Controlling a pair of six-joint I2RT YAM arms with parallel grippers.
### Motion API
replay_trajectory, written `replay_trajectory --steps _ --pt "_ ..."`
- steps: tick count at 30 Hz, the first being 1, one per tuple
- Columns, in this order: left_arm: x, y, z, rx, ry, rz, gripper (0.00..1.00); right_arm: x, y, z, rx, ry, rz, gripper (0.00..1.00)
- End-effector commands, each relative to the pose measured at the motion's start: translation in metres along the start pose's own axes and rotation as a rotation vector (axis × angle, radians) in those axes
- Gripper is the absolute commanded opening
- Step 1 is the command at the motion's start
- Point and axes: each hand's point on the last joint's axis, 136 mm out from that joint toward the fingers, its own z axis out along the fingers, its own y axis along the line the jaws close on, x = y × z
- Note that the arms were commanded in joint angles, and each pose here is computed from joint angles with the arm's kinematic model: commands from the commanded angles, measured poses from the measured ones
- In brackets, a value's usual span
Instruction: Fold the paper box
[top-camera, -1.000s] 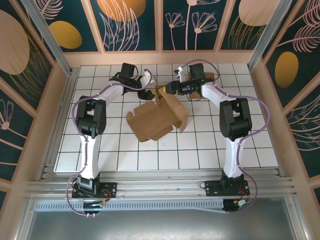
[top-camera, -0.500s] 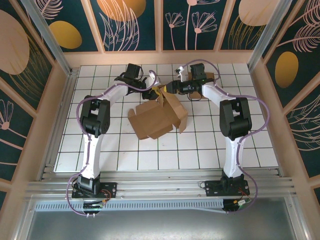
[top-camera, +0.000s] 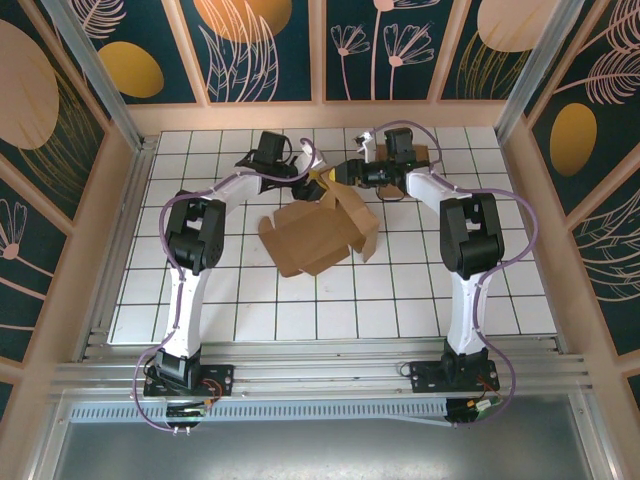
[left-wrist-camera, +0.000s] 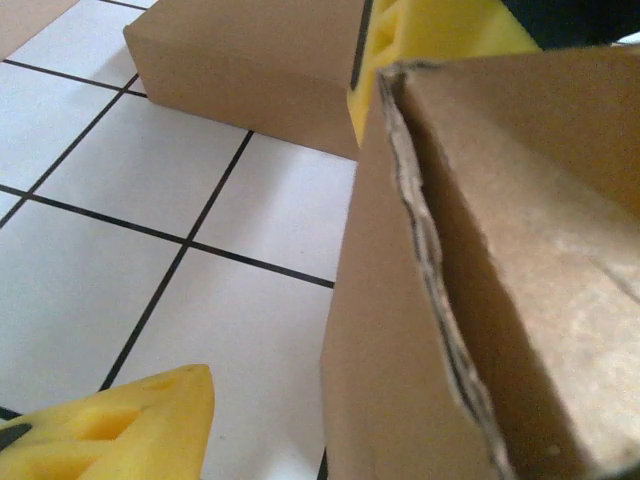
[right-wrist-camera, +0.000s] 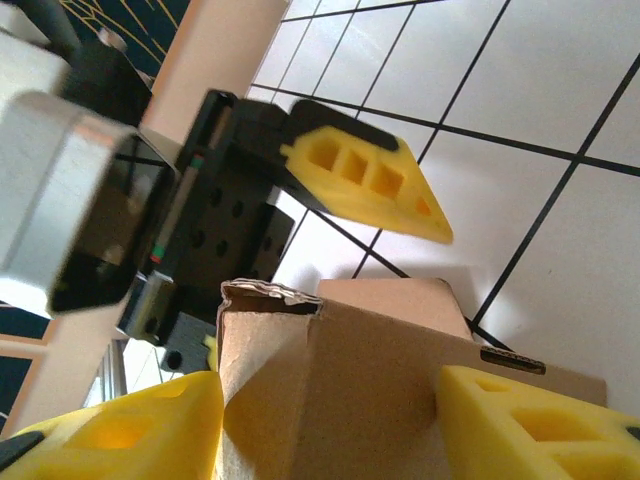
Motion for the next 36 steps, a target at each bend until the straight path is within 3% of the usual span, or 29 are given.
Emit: replay_trajectory --steps 1,5,10,18,22,26,30,31,32,33,35,36 --pt "-0.028 -0.014 0.002 0.021 -0.086 0.037 0.54 0.014 0.018 0.011 -0.082 0.043 0.025 0.59" --pt "-0.029 -0.009 0.003 0.0 -0.08 0.013 0.39 0.014 0.017 0.011 -0.076 0.043 0.031 0.6" --pt "-0.023 0.0 0.005 -0.091 -0.041 -0.059 0.29 0.013 0.019 0.01 -0.078 0.039 0.037 0.64" --pt "-0.013 0.001 0.005 -0.189 0.02 -0.114 0.33 0.015 0.013 0.01 -0.041 0.045 0.038 0.63" --pt "-0.005 0.009 -0.004 -0.264 0.059 -0.111 0.12 0.015 0.01 0.008 -0.01 0.05 0.027 0.63" --pt "0.0 0.015 -0.011 -0.33 0.077 -0.118 0.0 0.015 0.01 0.007 -0.002 0.048 0.024 0.63" --pt "-0.004 0.016 -0.011 -0.349 0.05 -0.152 0.0 0.014 0.012 0.008 -0.002 0.041 0.023 0.63" --pt "-0.005 0.016 -0.01 -0.351 0.043 -0.16 0.06 0.015 0.014 0.009 -0.003 0.039 0.025 0.63" --pt "-0.006 0.016 -0.009 -0.357 0.041 -0.165 0.23 0.015 0.015 0.01 -0.005 0.036 0.025 0.63" --pt "-0.007 0.015 -0.009 -0.364 0.037 -0.169 0.32 0.015 0.015 0.01 -0.007 0.033 0.027 0.63" --pt "-0.006 0.017 -0.008 -0.384 0.03 -0.176 0.3 0.015 0.017 0.01 -0.011 0.028 0.029 0.63" --pt "-0.005 0.021 -0.009 -0.407 0.029 -0.183 0.22 0.015 0.017 0.009 -0.008 0.025 0.034 0.63"
